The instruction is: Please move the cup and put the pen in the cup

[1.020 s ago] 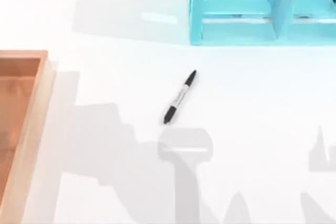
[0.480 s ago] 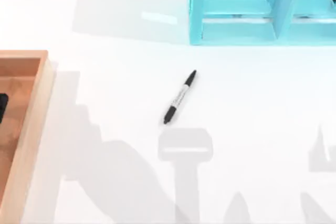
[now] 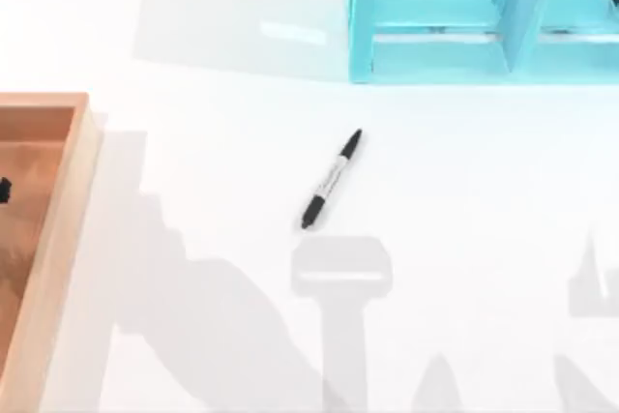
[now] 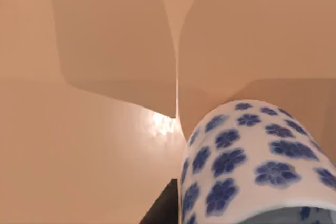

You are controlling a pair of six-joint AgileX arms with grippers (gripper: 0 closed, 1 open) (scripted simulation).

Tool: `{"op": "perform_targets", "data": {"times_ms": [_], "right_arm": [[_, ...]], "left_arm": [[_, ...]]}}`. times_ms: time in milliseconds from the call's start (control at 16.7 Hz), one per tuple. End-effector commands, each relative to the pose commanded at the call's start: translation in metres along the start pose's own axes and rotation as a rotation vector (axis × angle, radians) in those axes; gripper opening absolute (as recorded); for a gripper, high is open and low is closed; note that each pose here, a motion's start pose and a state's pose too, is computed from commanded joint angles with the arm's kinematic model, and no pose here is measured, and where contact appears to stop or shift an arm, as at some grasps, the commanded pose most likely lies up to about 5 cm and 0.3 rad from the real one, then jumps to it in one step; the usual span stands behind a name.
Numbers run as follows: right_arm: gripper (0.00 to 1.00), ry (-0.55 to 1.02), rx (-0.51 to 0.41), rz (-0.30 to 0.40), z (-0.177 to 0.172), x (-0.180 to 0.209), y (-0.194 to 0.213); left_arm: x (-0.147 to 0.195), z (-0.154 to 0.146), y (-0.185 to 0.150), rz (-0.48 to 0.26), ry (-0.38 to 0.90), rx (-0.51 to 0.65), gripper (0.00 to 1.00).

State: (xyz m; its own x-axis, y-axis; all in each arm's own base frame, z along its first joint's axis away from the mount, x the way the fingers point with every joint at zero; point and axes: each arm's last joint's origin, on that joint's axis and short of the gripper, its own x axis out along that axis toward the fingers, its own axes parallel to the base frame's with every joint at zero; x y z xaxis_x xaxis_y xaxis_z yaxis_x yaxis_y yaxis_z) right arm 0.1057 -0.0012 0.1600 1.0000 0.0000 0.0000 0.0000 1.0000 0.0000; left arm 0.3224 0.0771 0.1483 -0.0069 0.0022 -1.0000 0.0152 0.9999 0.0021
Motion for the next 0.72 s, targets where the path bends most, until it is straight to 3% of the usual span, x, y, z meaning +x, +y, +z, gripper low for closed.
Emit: {"op": "perform_targets", "data": {"times_ms": [360,720], "right_arm": [[1.00,0.000,0.000,0.000,0.0000,0.0000,0.0000],[1.00,0.000,0.000,0.000,0.0000,0.0000,0.0000]], "left_arm": [[0.0000,0.0000,0.0000,0.000,0.000,0.000,0.02],[0.0000,0.0000,0.0000,0.000,0.000,0.000,0.00]]}}
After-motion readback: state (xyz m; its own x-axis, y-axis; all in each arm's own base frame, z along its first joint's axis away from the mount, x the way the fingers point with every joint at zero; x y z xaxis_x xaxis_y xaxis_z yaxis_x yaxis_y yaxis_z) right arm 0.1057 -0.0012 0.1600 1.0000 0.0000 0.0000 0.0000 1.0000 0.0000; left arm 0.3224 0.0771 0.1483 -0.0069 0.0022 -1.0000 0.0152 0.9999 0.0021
